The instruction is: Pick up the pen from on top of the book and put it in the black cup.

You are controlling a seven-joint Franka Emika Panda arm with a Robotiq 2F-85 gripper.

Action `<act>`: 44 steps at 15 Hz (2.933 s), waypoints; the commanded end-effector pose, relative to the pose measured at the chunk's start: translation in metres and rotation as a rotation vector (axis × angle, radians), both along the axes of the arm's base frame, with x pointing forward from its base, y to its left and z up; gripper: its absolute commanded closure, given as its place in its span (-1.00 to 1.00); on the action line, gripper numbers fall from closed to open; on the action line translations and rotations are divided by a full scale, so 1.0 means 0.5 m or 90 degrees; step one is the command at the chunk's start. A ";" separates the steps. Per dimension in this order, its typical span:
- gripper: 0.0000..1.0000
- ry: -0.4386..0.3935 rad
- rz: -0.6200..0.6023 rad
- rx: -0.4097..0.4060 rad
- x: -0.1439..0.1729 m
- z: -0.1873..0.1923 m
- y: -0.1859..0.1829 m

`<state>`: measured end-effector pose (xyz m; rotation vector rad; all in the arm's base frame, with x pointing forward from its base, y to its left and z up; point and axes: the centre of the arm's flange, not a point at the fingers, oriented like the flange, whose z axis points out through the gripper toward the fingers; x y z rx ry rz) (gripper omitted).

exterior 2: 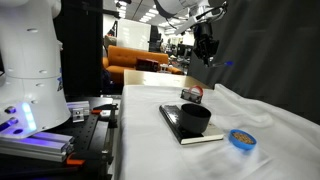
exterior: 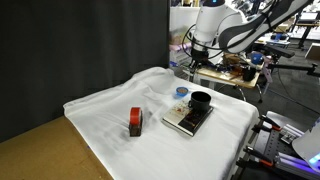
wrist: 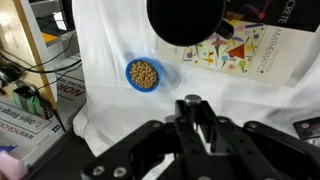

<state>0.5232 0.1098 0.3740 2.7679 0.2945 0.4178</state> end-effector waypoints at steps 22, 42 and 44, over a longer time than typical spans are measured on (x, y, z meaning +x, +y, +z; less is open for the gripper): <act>0.92 0.110 -0.037 -0.011 -0.123 -0.016 -0.007; 0.92 0.269 -0.018 -0.039 -0.228 0.001 0.018; 0.92 0.287 -0.015 -0.045 -0.231 -0.016 0.016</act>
